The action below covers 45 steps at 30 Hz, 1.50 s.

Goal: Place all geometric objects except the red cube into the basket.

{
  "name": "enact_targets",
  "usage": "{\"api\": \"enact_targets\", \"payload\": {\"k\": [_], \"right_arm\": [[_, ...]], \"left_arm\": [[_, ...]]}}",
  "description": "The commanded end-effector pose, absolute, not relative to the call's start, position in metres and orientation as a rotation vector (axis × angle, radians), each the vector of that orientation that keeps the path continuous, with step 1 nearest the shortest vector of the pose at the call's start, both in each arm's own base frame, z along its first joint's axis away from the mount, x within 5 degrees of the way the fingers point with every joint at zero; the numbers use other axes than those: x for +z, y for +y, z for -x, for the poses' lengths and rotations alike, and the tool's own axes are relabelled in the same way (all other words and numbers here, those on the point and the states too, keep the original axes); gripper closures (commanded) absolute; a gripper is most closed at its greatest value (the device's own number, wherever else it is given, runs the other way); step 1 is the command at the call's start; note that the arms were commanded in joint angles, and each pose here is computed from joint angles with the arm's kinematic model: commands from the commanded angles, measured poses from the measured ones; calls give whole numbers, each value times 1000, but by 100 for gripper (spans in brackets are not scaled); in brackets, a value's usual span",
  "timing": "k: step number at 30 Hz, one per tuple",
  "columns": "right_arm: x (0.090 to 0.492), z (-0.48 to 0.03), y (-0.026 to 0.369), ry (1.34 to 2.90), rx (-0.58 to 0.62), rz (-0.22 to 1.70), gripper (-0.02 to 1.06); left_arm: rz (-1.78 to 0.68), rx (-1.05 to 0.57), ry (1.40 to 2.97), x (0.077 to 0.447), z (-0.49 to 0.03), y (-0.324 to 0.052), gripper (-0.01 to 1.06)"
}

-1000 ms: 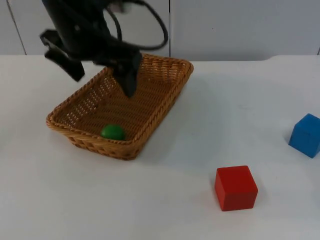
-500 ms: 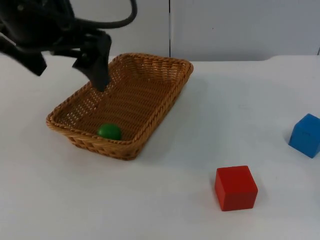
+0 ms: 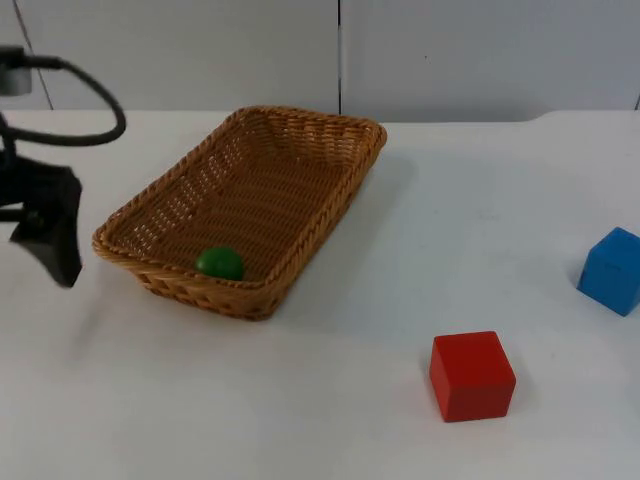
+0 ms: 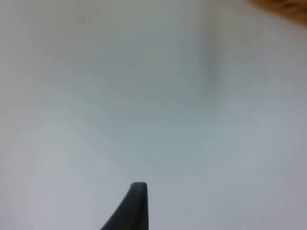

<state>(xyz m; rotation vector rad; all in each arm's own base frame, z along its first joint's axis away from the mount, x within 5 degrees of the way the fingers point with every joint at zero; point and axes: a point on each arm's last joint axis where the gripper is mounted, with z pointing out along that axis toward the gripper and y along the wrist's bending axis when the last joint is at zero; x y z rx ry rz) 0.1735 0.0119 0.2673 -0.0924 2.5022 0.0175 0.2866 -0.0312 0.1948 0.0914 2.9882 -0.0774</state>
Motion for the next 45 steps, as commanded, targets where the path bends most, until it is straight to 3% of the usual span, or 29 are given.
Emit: {"api": "enact_targets", "payload": {"k": [1,15,30,37,45], "right_arm": [[267,-173,10,2499,16,80,-1],[268,-173,12,2494,41,65,-1],[268,-175,11,2499,8,138,-1],[272,-218,15,2567,22,137,-1],[247,-291,22,2638,-21,401,-1]], "left_arm": [[-46,-95,2975,197,-280,-28,0],[-11,-88,2781,251,-225,-19,0],[-56,-23,2552,283,-175,-11,0],[-58,-19,2527,286,-174,-11,0],[-58,-20,2498,287,-176,-11,0]]}}
